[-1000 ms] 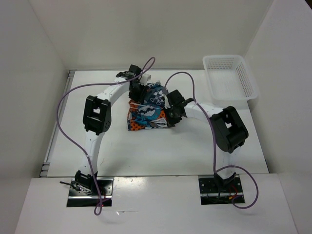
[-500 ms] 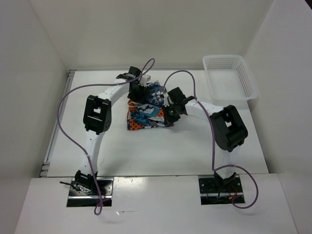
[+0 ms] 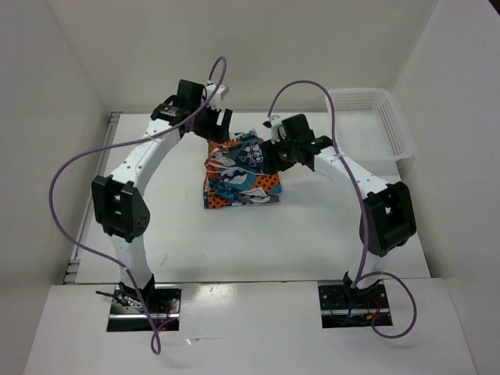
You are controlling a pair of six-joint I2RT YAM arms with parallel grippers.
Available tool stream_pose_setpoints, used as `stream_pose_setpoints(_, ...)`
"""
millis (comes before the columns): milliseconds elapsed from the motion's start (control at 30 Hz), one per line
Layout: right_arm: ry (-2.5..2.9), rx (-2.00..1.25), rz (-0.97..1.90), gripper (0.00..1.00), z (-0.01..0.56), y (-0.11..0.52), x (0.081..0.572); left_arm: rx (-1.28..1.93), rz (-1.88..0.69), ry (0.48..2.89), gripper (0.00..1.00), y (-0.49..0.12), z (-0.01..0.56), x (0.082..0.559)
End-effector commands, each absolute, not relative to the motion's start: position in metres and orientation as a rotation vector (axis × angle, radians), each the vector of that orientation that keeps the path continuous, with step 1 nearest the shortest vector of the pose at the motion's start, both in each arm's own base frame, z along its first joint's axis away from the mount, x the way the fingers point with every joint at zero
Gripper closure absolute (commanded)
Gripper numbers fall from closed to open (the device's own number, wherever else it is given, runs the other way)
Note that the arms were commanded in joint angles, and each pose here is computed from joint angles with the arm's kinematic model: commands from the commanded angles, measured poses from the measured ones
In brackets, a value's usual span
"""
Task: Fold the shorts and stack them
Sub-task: Fold the shorts
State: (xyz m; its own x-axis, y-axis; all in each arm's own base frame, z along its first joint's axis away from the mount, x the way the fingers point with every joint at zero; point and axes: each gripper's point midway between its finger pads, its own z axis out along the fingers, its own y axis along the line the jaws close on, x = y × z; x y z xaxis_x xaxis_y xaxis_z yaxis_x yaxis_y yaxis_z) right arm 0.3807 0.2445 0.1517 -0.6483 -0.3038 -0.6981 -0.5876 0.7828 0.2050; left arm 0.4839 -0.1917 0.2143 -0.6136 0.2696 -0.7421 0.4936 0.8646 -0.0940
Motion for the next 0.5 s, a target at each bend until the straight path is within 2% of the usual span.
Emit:
stream_pose_setpoints(0, 2.316, -0.634, 0.381, 0.39, 0.159, 0.201, 0.391, 0.529, -0.344, 2.338, 0.13, -0.171, 0.198, 0.458)
stream_pose_setpoints(67, 2.327, -0.606, 0.335, 0.27, 0.166, 0.177, 0.391, 0.472, -0.299, 2.364, 0.1, -0.142, 0.194, 0.443)
stream_pose_setpoints(100, 2.337, -0.619, 0.315, 0.18, 0.164, 0.169, 0.391, 0.436, -0.267, 2.372, 0.1, -0.127, 0.192, 0.439)
stream_pose_setpoints(133, 2.342, -0.611, 0.302, 0.14, 0.167, 0.16, 0.39, 0.399, -0.243, 2.343, 0.06, -0.112, 0.205, 0.433)
stream_pose_setpoints(167, 2.382, -0.591, 0.283, 0.1, 0.164, 0.144, 0.383, 0.322, -0.213, 2.382, 0.05, -0.082, 0.188, 0.427)
stream_pose_setpoints(233, 2.419, -0.599, 0.256, 0.01, 0.157, 0.128, 0.377, 0.226, -0.16, 2.356, 0.05, -0.046, 0.198, 0.414)
stream_pose_setpoints(300, 2.43, -0.56, 0.235, 0.01, 0.16, 0.108, 0.367, 0.086, -0.116, 2.381, 0.05, 0.001, 0.185, 0.398)
stream_pose_setpoints(400, 2.385, -0.531, 0.198, 0.01, 0.173, 0.093, 0.357, -0.07, -0.084, 2.326, 0.04, 0.051, 0.194, 0.375)
stream_pose_setpoints(467, 2.368, -0.521, 0.159, 0.01, 0.178, 0.083, 0.348, -0.104, -0.1, 2.3, 0.04, 0.058, 0.192, 0.356)
